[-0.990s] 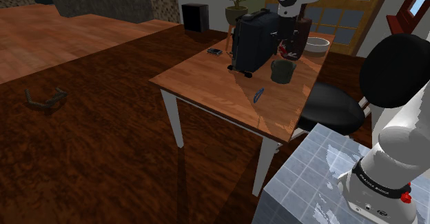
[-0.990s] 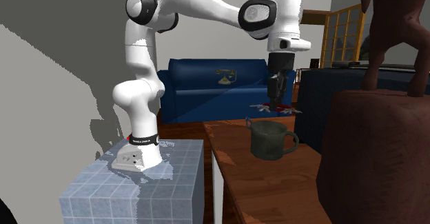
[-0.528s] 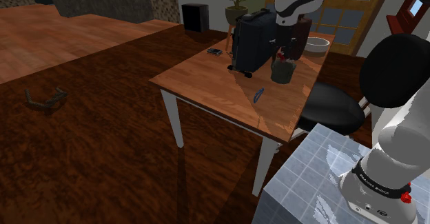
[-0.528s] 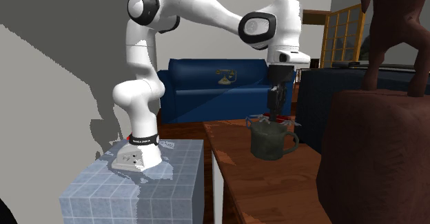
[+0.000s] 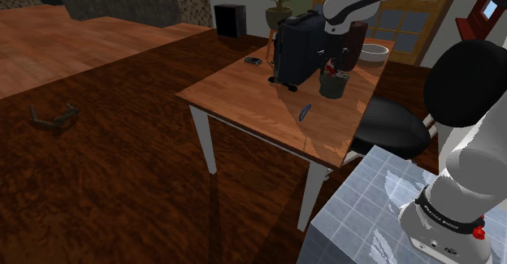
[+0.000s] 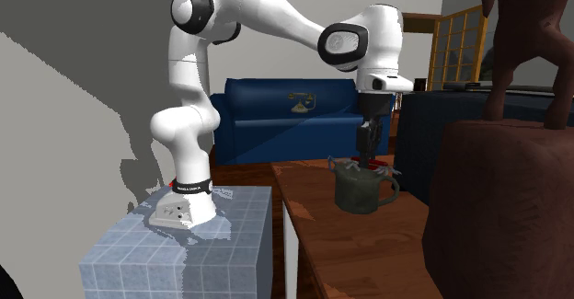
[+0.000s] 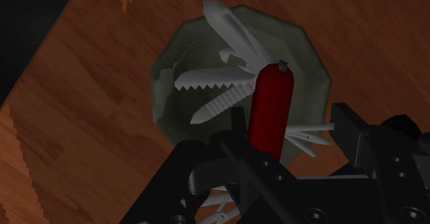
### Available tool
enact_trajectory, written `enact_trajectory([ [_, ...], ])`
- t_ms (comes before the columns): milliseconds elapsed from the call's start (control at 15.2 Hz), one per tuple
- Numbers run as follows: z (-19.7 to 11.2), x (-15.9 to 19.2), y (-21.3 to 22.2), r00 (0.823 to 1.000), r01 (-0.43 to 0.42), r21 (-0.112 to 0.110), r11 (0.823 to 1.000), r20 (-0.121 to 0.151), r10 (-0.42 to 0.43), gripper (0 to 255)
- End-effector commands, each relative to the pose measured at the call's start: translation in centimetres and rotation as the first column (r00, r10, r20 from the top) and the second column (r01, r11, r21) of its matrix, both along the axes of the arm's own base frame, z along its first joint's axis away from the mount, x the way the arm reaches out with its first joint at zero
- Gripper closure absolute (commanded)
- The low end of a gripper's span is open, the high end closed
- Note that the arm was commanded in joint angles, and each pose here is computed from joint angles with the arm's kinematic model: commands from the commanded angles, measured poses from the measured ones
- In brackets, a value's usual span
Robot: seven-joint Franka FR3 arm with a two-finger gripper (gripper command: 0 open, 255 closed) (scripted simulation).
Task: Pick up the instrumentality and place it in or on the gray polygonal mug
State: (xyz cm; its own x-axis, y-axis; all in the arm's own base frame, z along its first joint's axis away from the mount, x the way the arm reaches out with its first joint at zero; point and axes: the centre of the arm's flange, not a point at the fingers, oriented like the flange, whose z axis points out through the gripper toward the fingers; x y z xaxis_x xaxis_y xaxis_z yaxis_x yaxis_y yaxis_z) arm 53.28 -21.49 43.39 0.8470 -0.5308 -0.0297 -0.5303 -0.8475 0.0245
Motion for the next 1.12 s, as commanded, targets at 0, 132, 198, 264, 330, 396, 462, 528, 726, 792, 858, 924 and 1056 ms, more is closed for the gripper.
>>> enact_trajectory([
  [0, 0.0, 0.0, 0.0, 1.000, 0.000, 0.000, 1.000, -0.001, 0.000, 255],
  [132, 0.0, 0.0, 0.0, 1.000, 0.000, 0.000, 1.000, -0.001, 0.000, 0],
  [198, 0.0, 0.0, 0.0, 1.000, 0.000, 0.000, 1.000, -0.001, 0.000, 0],
  [264, 0.0, 0.0, 0.0, 1.000, 0.000, 0.000, 1.000, -0.001, 0.000, 0],
  [330, 0.0, 0.0, 0.0, 1.000, 0.000, 0.000, 1.000, -0.001, 0.000, 0],
  [396, 0.0, 0.0, 0.0, 1.000, 0.000, 0.000, 1.000, -0.001, 0.000, 0],
  [462, 0.0, 0.0, 0.0, 1.000, 0.000, 0.000, 1.000, -0.001, 0.000, 0],
  [528, 1.3, 0.0, 0.0, 1.000, 0.000, 0.000, 1.000, -0.001, 0.000, 0],
  [726, 4.9, 0.2, 0.0, 1.000, 0.000, 0.000, 1.000, -0.001, 0.000, 0],
  [792, 4.9, 0.2, 0.0, 1.000, 0.000, 0.000, 1.000, -0.001, 0.000, 0],
  [858, 4.9, 0.2, 0.0, 1.000, 0.000, 0.000, 1.000, -0.001, 0.000, 0],
  [924, 4.9, 0.2, 0.0, 1.000, 0.000, 0.000, 1.000, -0.001, 0.000, 0],
  [1056, 4.9, 0.2, 0.0, 1.000, 0.000, 0.000, 1.000, -0.001, 0.000, 0],
])
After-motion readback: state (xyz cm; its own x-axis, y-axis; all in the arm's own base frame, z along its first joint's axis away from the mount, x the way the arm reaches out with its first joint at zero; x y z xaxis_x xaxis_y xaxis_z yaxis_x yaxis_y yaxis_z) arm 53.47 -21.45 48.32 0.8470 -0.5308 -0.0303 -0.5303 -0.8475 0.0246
